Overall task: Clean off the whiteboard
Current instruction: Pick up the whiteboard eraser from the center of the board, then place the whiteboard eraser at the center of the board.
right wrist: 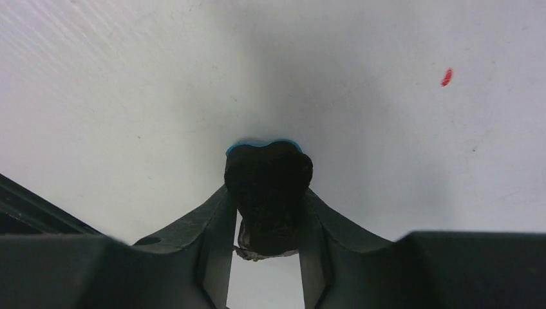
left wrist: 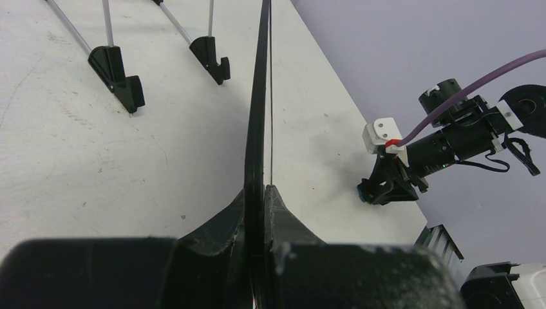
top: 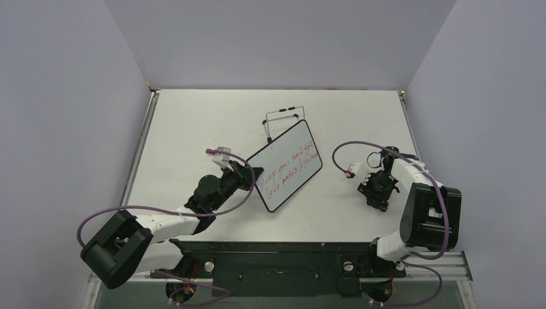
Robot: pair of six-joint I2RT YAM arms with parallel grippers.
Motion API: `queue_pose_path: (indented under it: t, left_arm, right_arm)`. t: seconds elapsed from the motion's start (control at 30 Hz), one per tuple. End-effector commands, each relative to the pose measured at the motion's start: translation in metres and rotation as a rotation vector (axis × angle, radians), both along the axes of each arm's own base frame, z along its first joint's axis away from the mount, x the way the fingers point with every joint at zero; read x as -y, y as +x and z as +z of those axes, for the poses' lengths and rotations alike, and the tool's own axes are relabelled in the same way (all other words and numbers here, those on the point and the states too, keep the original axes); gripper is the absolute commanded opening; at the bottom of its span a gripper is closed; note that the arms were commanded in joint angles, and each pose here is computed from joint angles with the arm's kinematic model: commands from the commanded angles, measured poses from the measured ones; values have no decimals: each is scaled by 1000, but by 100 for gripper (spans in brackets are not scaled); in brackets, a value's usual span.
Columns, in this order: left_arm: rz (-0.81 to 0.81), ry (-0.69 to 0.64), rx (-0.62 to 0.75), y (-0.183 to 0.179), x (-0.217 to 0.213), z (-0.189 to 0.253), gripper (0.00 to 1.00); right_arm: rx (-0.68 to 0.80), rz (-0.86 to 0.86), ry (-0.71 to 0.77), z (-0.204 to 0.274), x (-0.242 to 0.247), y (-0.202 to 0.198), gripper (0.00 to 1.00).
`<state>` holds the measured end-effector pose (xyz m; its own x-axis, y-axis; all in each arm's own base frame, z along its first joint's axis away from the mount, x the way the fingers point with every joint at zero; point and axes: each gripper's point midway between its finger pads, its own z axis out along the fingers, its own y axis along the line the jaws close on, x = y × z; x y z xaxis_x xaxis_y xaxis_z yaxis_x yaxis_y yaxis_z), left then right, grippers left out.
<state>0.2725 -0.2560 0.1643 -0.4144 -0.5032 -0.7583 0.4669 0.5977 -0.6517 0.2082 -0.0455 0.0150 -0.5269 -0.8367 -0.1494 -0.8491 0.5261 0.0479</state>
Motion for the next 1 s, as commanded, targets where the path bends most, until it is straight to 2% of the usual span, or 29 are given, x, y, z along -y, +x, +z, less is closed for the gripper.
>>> queue_pose_path:
  t: [0.0,0.07,0.2,0.23,0.33,0.37,0.5,0.67,0.97]
  left_arm:
    - [-10,-43,88,0,1,29,0]
    - [-33,-45,89,-2,4,30,0]
    - [-36,-46,87,-3,5,30,0]
    - [-33,-44,85,-3,4,29,0]
    - [-30,-40,80,-3,3,27,0]
    - [-31,-40,80,-3,3,27,0]
    - [-31,-37,78,-4,3,27,0]
    - [-33,-39,80,-5,2,27,0]
    - [-34,-43,81,-6,1,30,0]
  right_arm:
    - [107,-12,37,26,-9,35,15]
    - [110,-12,97,35,-25,46,0]
    - [104,-42,150,43,-50,70,1]
    - [132,-90,143,47,-53,82,10]
    - [167,-164,68,43,-57,103,19]
    - [185,-201,69,46,-60,110,25]
    - [134,-193,158,54,-76,103,43]
    - [49,-242,254,56,-73,97,52]
    - [22,-367,224,33,-58,116,59]
